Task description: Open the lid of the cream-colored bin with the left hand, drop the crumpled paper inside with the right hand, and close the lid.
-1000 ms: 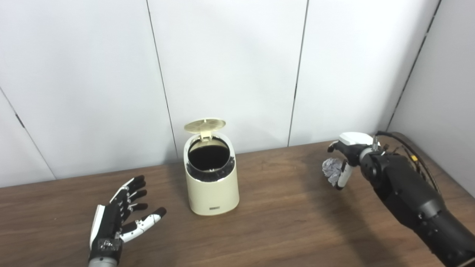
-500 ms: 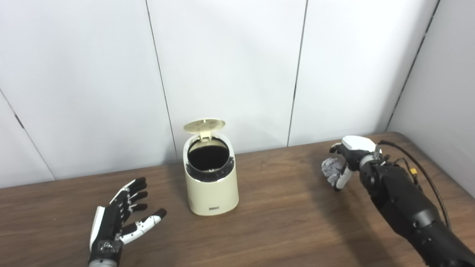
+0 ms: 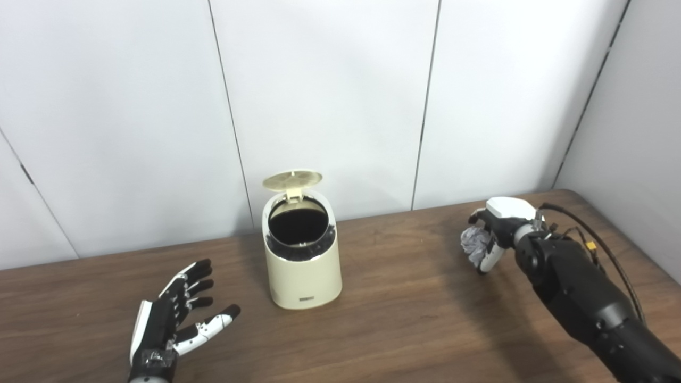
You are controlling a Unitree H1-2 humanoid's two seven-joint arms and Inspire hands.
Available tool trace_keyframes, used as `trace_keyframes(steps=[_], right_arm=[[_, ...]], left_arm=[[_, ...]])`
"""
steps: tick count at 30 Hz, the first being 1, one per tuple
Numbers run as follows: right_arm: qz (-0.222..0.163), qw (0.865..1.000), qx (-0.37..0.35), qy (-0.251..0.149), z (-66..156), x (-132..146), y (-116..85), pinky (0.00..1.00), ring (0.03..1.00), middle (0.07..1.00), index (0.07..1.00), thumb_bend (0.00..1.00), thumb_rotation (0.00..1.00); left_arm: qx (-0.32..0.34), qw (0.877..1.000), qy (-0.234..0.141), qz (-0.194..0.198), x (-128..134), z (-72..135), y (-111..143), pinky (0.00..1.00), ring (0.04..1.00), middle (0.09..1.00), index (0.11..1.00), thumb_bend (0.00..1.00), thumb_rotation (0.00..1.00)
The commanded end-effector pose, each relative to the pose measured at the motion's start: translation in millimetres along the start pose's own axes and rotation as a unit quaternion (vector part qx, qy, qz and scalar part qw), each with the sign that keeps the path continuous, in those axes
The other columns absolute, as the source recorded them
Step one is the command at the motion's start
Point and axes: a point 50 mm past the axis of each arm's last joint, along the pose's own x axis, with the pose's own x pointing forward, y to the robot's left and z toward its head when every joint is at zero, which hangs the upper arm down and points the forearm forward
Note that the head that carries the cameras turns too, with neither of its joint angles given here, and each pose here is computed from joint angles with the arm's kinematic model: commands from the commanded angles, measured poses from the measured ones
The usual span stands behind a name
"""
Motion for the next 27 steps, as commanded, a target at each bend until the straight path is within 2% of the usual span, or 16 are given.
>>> trace_keyframes(steps=[1, 2, 5, 8, 9, 10, 12, 13, 15, 16, 18, 22, 24, 27], right_arm=[[-0.035, 0.999, -0.006, -0.005, 1.9, -2.5, -30.7, 0.31, 0.499, 0.674, 0.818, 0.75, 0.05], [-0.033, 0.999, -0.007, -0.006, 2.3, -2.8, -31.0, 0.37, 0.571, 0.733, 0.816, 0.77, 0.06], [-0.033, 0.999, -0.014, -0.012, 4.3, -4.2, -33.5, 0.51, 0.699, 0.839, 0.808, 0.79, 0.07], [-0.031, 0.999, -0.023, -0.015, 7.3, -4.5, -34.9, 0.53, 0.717, 0.857, 0.802, 0.79, 0.07], [-0.03, 0.999, -0.023, -0.016, 7.6, -3.5, -34.4, 0.4, 0.573, 0.721, 0.801, 0.79, 0.06], [-0.029, 0.999, -0.022, -0.019, 7.2, -2.3, -33.6, 0.3, 0.446, 0.58, 0.804, 0.66, 0.02], [-0.03, 0.999, -0.017, -0.026, 5.5, -0.7, -31.8, 0.23, 0.362, 0.505, 0.795, 0.59, 0.01], [-0.03, 0.999, -0.017, -0.029, 4.9, -0.4, -31.2, 0.24, 0.389, 0.494, 0.785, 0.58, 0.0], [-0.028, 0.999, -0.02, -0.031, 4.0, -0.5, -30.4, 0.41, 0.58, 0.68, 0.769, 0.75, 0.06], [-0.026, 0.999, -0.022, -0.031, 3.6, -0.8, -30.2, 0.39, 0.551, 0.657, 0.766, 0.77, 0.06], [-0.022, 0.999, -0.028, -0.03, 4.7, -2.4, -31.0, 0.45, 0.626, 0.744, 0.765, 0.79, 0.09], [-0.023, 0.999, -0.027, -0.036, 4.4, -3.2, -31.6, 0.46, 0.646, 0.755, 0.756, 0.79, 0.08], [-0.022, 0.999, -0.026, -0.039, 2.5, -1.5, -31.1, 0.53, 0.7, 0.791, 0.75, 0.79, 0.08], [-0.026, 0.998, -0.021, -0.054, 0.2, -1.3, -31.0, 0.5, 0.671, 0.773, 0.738, 0.79, 0.06]], left_arm=[[0.004, 0.999, -0.038, 0.001, 9.4, 20.2, 1.1, 0.71, 0.801, 0.839, 0.857, 0.71, 0.06], [0.004, 0.999, -0.037, 0.002, 9.5, 20.3, 1.0, 0.72, 0.8, 0.838, 0.856, 0.71, 0.06], [0.005, 0.999, -0.036, 0.002, 9.6, 21.4, 1.2, 0.71, 0.799, 0.836, 0.854, 0.72, 0.06], [0.004, 0.999, -0.036, 0.001, 9.8, 21.2, 1.4, 0.71, 0.804, 0.84, 0.857, 0.71, 0.05], [0.003, 0.999, -0.036, 0.001, 9.9, 21.2, 1.4, 0.71, 0.805, 0.84, 0.857, 0.71, 0.05], [0.002, 0.999, -0.036, 0.001, 10.0, 21.1, 1.4, 0.72, 0.806, 0.84, 0.857, 0.71, 0.05], [-0.001, 0.999, -0.035, 0.001, 9.9, 21.0, 1.6, 0.72, 0.807, 0.839, 0.857, 0.72, 0.06], [-0.002, 0.999, -0.036, 0.0, 9.9, 20.9, 1.7, 0.72, 0.808, 0.839, 0.858, 0.72, 0.05], [-0.003, 0.999, -0.036, 0.0, 9.8, 20.8, 2.0, 0.71, 0.808, 0.84, 0.858, 0.71, 0.05], [-0.002, 0.999, -0.036, 0.0, 9.9, 20.8, 2.1, 0.7, 0.808, 0.841, 0.857, 0.71, 0.05], [0.002, 0.999, -0.037, -0.001, 10.0, 20.9, 2.4, 0.72, 0.805, 0.837, 0.854, 0.71, 0.05], [0.007, 0.999, -0.036, -0.001, 9.7, 21.5, 1.9, 0.73, 0.803, 0.835, 0.852, 0.72, 0.07], [0.007, 0.999, -0.036, -0.003, 9.8, 21.0, 1.7, 0.7, 0.797, 0.834, 0.854, 0.71, 0.06], [0.008, 0.999, -0.035, -0.005, 10.2, 20.4, 1.2, 0.7, 0.797, 0.835, 0.856, 0.72, 0.06]])
